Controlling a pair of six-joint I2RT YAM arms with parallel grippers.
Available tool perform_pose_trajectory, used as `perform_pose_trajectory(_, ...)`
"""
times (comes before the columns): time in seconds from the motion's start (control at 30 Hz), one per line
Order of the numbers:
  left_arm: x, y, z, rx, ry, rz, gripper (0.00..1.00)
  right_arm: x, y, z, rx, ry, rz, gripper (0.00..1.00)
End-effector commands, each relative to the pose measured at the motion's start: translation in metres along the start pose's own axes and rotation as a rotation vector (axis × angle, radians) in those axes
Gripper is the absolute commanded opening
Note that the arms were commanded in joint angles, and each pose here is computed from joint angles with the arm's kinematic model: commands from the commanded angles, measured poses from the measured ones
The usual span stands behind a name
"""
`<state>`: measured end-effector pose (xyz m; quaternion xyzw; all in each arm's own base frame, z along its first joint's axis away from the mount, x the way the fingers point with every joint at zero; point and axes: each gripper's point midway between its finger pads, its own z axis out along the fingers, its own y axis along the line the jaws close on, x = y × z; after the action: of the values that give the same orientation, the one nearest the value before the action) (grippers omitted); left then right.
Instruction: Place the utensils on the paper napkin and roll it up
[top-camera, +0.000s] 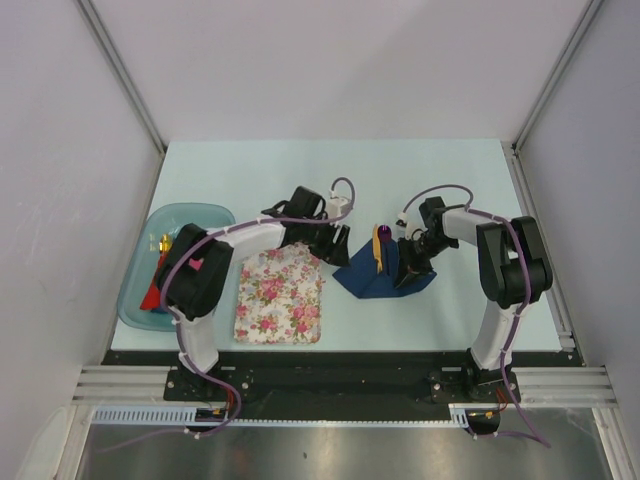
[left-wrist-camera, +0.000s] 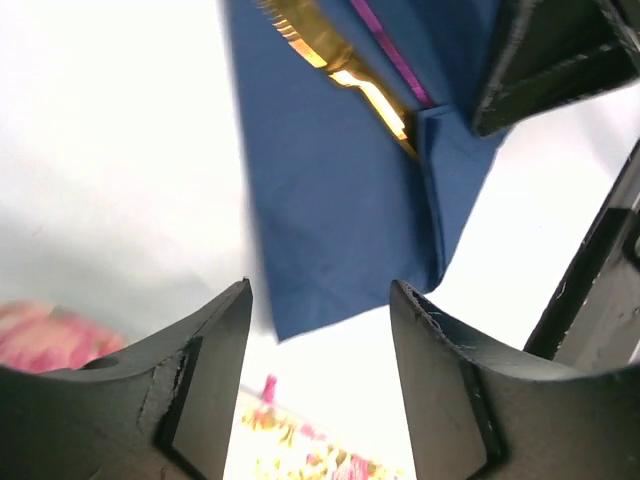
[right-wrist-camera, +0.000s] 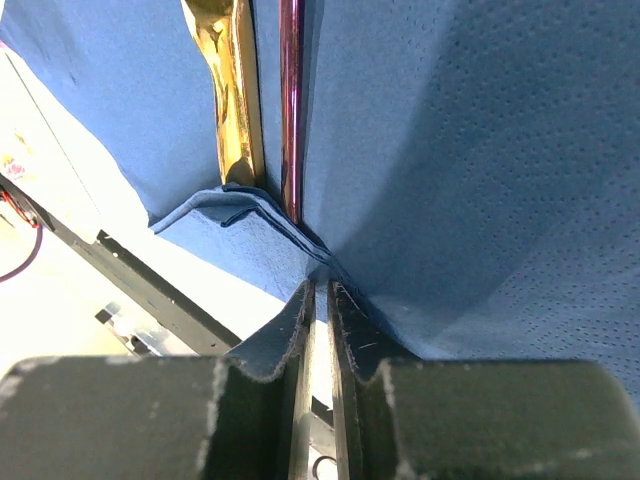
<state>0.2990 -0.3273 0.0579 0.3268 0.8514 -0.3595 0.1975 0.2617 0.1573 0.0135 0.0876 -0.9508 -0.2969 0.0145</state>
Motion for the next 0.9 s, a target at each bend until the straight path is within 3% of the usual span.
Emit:
perform_pose_trajectory(0.0,0.002,-0.004,-0.013,-0.009,-0.014,-0.082,0.63,-0.005,-0.007,0.007,0.062,-0.008,-0.034,0.14)
perform_pose_trajectory(0.13,-0.014,-0.038,-0.021,0.158,-0.085,-0.026,0.50,-0.005,-0.004,0.006,0.062,-0.006,-0.044,0.14)
perform_pose_trajectory(0.27,-0.006,-0.076,-0.009,0.276,-0.041,0.053,0.34,-0.003,-0.005,0.007,0.067,0.000,-0.045,0.14)
perform_pose_trajectory(0.37,0.001,-0.098,0.000,0.372,-0.011,0.039,0.29,-0.003,-0.006,0.006,0.064,-0.002,-0.039,0.14)
perform_pose_trajectory(0.53,0.007,-0.127,0.015,0.458,0.020,0.039,0.25,-0.004,-0.005,0.005,0.061,-0.003,-0.035,0.14)
perform_pose_trajectory(0.87,0.012,-0.112,0.052,0.445,0.062,-0.077,0.25,-0.005,-0.007,0.007,0.070,-0.005,-0.040,0.14)
